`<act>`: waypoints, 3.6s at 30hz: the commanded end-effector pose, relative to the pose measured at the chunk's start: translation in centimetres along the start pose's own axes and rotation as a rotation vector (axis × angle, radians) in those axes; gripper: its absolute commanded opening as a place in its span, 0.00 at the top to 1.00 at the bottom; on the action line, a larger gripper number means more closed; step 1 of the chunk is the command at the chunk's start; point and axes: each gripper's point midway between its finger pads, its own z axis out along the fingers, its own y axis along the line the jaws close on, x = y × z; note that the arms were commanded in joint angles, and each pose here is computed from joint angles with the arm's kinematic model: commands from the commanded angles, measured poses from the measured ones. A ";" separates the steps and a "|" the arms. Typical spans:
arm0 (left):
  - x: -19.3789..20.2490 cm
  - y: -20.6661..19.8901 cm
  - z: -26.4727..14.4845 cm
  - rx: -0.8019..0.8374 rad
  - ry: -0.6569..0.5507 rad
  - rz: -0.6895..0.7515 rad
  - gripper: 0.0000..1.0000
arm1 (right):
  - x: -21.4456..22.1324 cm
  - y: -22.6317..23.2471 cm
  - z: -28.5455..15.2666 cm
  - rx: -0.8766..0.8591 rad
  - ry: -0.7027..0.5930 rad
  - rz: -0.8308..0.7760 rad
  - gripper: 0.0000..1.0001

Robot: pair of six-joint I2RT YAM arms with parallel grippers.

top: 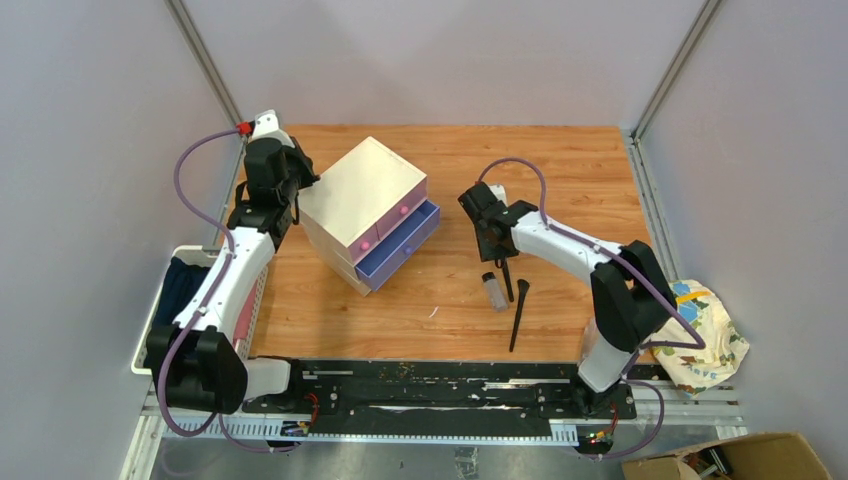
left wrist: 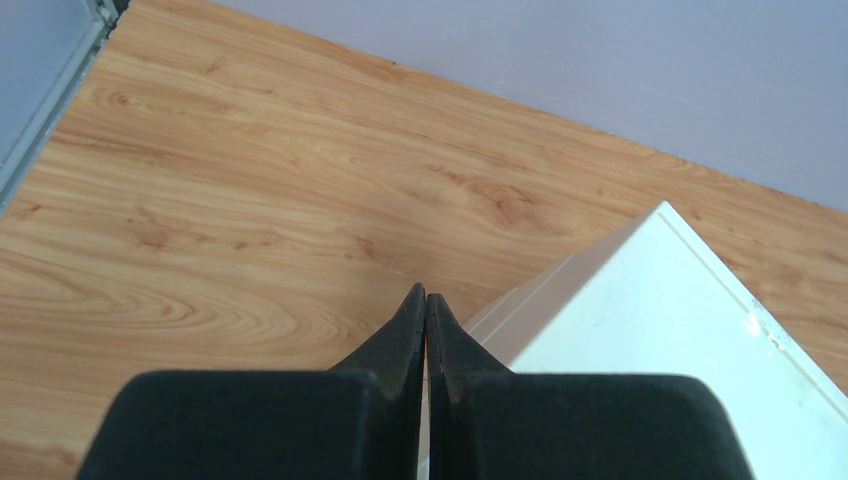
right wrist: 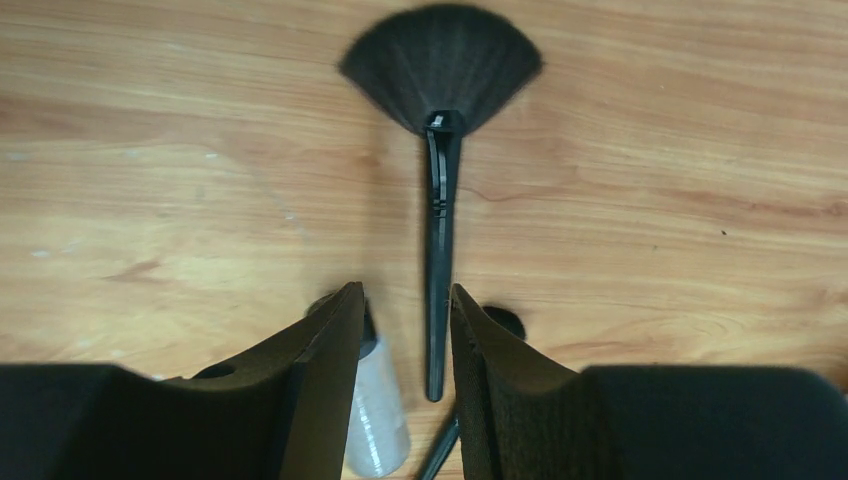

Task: Organize the makeup
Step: Pick up the makeup brush from the center of the board, then place the makeup brush in the drawer.

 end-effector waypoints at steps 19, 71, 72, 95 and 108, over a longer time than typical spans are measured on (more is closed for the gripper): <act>1.5 0.4 0.1 -0.011 0.030 0.012 1.00 | 0.8 -1.5 4.9 -0.142 0.151 0.074 0.65; 0.4 -0.1 -2.0 0.018 -0.001 -0.012 1.00 | -12.3 10.8 -16.3 -1.209 -0.179 0.643 1.00; 0.3 -0.1 -2.1 0.018 -0.002 -0.012 1.00 | -12.3 11.1 -16.6 -1.221 -0.172 0.666 1.00; 0.1 -0.1 -3.0 0.026 -0.022 -0.017 1.00 | -10.1 15.3 -13.0 -0.951 0.027 0.779 1.00; 0.5 0.0 -2.9 0.023 -0.018 -0.014 1.00 | -10.7 19.9 -12.9 -1.003 0.080 0.679 0.99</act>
